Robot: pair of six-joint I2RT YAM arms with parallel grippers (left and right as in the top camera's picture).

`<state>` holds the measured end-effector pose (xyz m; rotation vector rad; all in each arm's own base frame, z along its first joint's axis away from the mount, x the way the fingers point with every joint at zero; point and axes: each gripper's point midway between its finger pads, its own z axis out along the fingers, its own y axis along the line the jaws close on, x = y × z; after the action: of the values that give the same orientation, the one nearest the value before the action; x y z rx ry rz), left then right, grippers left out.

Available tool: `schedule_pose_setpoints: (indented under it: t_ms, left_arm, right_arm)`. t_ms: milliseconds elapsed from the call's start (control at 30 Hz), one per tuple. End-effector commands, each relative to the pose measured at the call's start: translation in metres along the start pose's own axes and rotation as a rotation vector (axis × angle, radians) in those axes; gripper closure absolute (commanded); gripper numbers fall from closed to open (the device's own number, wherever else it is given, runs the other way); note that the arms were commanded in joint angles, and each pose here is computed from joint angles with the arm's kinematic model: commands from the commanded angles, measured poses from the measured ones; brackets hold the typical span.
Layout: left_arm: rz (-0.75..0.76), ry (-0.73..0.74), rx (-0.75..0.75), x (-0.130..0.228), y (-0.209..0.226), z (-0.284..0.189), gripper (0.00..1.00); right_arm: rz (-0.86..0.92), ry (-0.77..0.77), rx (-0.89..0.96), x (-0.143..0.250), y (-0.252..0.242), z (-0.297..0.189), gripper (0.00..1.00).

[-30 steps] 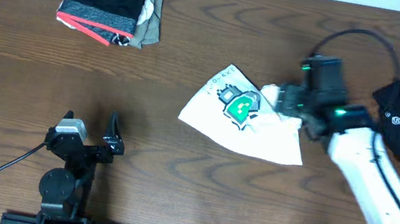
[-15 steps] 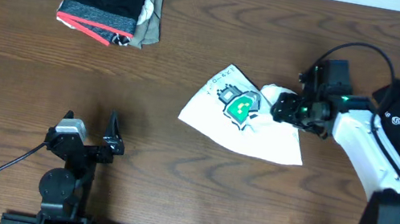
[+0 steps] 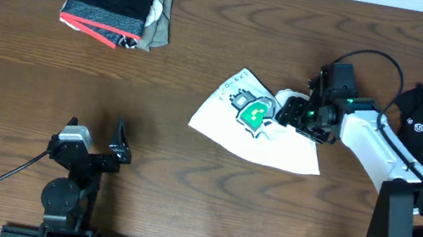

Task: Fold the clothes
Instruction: 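Drag the white T-shirt toward table center with the right gripper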

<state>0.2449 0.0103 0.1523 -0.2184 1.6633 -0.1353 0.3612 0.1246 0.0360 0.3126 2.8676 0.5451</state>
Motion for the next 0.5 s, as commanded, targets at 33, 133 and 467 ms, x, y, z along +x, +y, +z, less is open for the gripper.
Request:
schedule_pose_setpoints:
  t_ms: [33, 133, 467]
  left_arm:
    - [0.013, 0.044, -0.018, 0.014, 0.005, 0.001, 0.02]
    - [0.013, 0.044, -0.018, 0.014, 0.005, 0.001, 0.02]
    - [0.013, 0.044, -0.018, 0.014, 0.005, 0.001, 0.02]
  right_arm:
    - [0.052, 0.019, 0.002, 0.003, 0.004, 0.013, 0.46]
    - [0.066, 0.006, 0.005, -0.001, 0.003, 0.016, 0.79]
    - [-0.056, -0.101, -0.085, -0.019, 0.035, -0.025, 0.99]
